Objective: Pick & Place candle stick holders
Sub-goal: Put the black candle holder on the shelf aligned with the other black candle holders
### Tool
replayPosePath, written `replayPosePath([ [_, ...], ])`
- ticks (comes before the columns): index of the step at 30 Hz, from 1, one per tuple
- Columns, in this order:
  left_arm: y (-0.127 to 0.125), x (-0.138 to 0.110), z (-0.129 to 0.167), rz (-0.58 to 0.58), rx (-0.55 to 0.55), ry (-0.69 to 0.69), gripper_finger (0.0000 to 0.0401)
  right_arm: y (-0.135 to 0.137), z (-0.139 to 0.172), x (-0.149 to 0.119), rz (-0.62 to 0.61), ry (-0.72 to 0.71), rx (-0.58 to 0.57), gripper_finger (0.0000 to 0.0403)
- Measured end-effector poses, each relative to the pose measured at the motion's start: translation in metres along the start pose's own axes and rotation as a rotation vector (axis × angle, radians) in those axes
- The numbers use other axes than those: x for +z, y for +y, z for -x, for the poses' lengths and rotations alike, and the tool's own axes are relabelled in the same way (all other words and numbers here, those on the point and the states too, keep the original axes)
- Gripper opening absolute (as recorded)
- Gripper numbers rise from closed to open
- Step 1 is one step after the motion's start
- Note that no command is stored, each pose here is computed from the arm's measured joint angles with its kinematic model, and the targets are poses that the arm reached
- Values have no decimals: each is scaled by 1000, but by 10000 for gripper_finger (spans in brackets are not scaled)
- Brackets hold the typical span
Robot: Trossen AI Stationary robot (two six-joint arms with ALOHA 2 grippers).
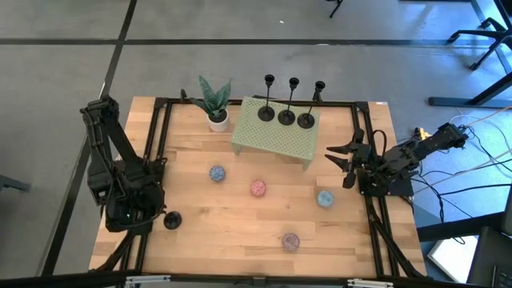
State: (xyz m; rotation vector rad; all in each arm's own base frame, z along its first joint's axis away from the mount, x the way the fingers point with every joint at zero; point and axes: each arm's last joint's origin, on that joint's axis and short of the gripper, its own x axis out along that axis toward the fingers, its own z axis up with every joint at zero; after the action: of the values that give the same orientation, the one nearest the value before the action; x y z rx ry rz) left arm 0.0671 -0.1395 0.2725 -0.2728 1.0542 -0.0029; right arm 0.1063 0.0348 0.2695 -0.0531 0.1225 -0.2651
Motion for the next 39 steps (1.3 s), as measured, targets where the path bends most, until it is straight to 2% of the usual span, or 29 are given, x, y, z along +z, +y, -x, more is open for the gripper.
replayPosePath([
  [4,-5,5,7,1,-38,-26,62,0,0,3,37,-28,0,113],
  [10,-11,33,34,-34,-30,-283,63,0,0,9,32,-77,-1,113],
  [15,-6,66,55,-25,79,-518,66,0,1,11,39,-93,-2,113],
  [23,13,122,71,37,271,-684,64,0,1,13,32,-103,-4,113],
  [25,18,137,72,35,290,-726,66,-1,0,14,23,-111,-11,113],
  [28,24,161,71,-37,308,-766,64,-3,0,15,13,-120,-27,113],
  [33,32,197,61,-133,414,-834,63,-5,-2,16,6,-125,-50,113],
  [39,57,230,44,-22,584,-882,68,-5,-3,15,4,-121,-58,113],
])
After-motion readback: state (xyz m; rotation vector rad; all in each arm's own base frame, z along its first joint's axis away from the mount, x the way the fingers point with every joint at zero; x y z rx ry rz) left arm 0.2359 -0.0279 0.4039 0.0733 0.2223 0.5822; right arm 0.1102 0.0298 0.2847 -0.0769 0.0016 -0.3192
